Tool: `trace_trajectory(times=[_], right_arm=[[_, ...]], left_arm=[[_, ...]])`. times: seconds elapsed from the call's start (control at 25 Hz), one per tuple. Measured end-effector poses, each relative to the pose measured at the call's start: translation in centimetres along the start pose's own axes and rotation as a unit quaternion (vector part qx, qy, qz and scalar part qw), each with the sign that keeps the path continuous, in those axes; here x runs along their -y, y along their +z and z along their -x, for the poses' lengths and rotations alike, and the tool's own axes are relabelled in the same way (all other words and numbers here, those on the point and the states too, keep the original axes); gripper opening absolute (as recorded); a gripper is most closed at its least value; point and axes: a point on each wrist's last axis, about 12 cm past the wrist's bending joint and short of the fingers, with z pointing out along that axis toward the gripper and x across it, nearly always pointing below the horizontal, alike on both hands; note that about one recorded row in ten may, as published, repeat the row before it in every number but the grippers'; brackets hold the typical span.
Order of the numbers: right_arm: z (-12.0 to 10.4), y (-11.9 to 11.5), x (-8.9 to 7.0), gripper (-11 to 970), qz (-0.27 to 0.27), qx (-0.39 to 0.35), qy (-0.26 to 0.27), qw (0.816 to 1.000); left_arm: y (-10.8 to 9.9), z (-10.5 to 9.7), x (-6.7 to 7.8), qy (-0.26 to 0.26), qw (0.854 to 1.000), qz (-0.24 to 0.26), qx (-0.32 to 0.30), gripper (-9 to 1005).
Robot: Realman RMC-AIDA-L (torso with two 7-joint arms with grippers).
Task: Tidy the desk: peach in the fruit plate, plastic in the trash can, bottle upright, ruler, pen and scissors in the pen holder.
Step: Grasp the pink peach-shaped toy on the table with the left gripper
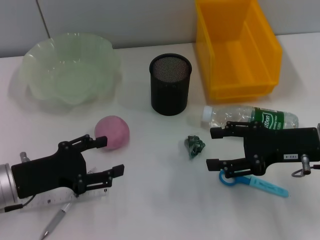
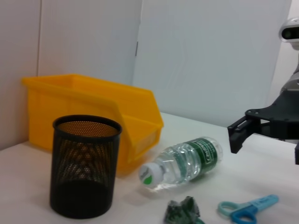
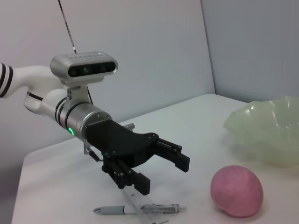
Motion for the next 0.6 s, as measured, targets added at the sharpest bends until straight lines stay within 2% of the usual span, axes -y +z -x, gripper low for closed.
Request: trace_trajectory(times=[0.32,0.4,0.6], right_arm=[[0.0,0.0,0.1,845,-0.002,-0.002,-0.002,1.000],[0.1,0.0,0.1,845,-0.002,-0.002,-0.002,1.000],[0.1,-0.1,0.1,845,-0.004,-0.001,-0.002,1.000]], left_arm=[[0.2,0.2,-0.5,0.004,1.000,0.013,0.001,863],[0.7,0.7,-1.2,0.015,0.999,0.041,0.017,862],[2.3,1.0,-2.4,0.030,0.996,0.077,0.020,862]])
